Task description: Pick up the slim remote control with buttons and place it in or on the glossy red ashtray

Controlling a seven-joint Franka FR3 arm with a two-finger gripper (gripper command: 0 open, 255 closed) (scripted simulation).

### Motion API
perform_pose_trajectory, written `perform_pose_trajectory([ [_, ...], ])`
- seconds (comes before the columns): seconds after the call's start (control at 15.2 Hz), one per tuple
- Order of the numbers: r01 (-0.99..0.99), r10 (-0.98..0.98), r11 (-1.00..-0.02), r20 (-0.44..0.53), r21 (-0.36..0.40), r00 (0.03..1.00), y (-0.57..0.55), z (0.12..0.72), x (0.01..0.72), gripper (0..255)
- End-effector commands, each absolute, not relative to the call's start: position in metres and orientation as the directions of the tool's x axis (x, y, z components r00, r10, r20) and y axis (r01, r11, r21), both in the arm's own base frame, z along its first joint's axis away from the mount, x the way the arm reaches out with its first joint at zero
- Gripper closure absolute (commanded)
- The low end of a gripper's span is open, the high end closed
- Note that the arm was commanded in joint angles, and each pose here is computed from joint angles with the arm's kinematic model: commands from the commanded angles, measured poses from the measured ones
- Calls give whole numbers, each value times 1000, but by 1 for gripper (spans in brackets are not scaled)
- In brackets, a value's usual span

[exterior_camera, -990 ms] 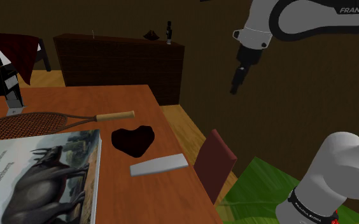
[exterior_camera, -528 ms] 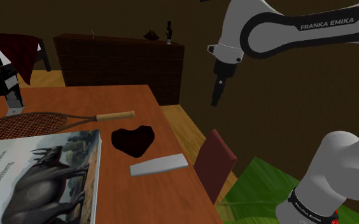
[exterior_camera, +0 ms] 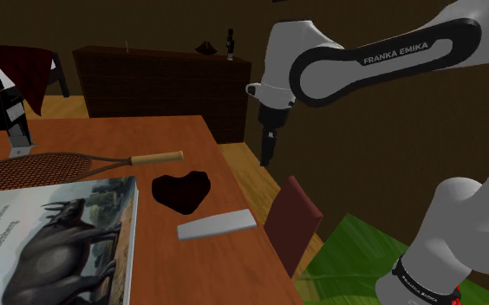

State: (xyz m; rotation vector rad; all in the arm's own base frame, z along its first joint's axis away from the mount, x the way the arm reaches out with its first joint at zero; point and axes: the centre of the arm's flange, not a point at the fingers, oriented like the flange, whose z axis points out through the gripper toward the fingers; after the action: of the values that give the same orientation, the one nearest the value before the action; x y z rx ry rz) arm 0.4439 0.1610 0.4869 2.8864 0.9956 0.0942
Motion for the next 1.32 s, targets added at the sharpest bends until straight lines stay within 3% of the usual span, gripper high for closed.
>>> perform_pose_trajectory([
  [0.0, 658, 662, -748, 23, 91, 749, 182, 470, 450, 0],
  [0.92, 899, 899, -438, -8, 8, 439, 327, 367, 460, 0],
  [1.25, 899, 899, -438, -8, 8, 439, 327, 341, 460, 0],
])
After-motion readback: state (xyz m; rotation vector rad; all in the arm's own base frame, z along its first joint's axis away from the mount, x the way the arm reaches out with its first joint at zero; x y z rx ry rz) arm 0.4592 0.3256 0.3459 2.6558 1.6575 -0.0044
